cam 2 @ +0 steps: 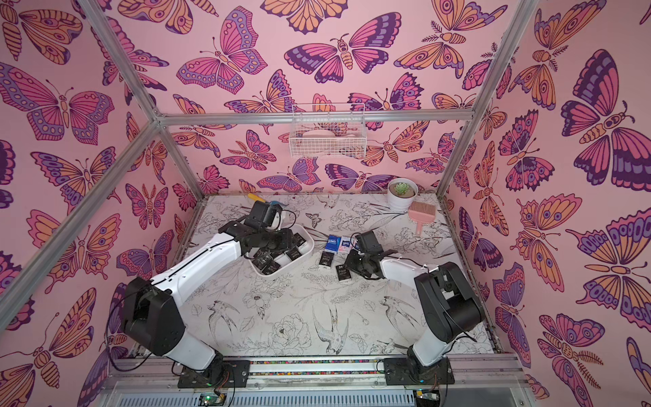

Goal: Take the pocket tissues out of the storage box
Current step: Move the pocket tissues to the center of the board.

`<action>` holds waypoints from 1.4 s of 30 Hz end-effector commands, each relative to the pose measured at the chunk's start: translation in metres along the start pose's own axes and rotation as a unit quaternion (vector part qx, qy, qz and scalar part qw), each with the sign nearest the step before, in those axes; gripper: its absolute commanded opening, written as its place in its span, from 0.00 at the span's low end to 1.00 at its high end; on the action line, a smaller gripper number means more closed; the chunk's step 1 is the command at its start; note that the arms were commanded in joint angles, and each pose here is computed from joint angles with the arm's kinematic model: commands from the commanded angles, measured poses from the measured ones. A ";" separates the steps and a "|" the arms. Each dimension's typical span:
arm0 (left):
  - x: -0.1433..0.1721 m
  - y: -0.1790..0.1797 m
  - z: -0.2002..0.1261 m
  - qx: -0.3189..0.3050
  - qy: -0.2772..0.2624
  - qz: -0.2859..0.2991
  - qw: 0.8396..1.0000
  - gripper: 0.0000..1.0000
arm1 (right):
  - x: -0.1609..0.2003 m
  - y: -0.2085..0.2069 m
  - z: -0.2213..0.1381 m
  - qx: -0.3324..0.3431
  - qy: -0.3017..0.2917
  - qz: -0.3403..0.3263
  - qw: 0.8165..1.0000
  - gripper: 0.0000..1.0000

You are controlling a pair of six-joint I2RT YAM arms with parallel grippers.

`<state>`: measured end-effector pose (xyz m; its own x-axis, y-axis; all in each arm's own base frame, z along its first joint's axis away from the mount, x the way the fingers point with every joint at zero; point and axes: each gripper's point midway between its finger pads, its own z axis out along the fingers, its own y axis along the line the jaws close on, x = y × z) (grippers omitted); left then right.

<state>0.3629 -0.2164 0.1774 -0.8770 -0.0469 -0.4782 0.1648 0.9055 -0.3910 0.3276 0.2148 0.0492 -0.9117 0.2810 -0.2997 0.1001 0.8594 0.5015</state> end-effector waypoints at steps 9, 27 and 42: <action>0.000 0.006 -0.008 -0.010 -0.005 0.001 1.000 0.47 | 0.027 -0.010 0.012 0.003 0.066 -0.050 0.997 0.46; -0.001 0.010 -0.009 -0.014 -0.006 -0.002 1.000 0.47 | 0.027 -0.020 0.028 0.003 0.029 0.052 0.998 0.18; 0.002 0.012 -0.009 -0.015 -0.005 -0.004 1.000 0.47 | -0.003 -0.006 0.028 0.000 -0.032 0.098 0.995 0.19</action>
<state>0.3646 -0.2102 0.1775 -0.8739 -0.0584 -0.4825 0.1510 0.9110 -0.3837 0.3330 0.2219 0.0260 -0.8659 0.4388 -0.2399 0.2409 0.7864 0.5688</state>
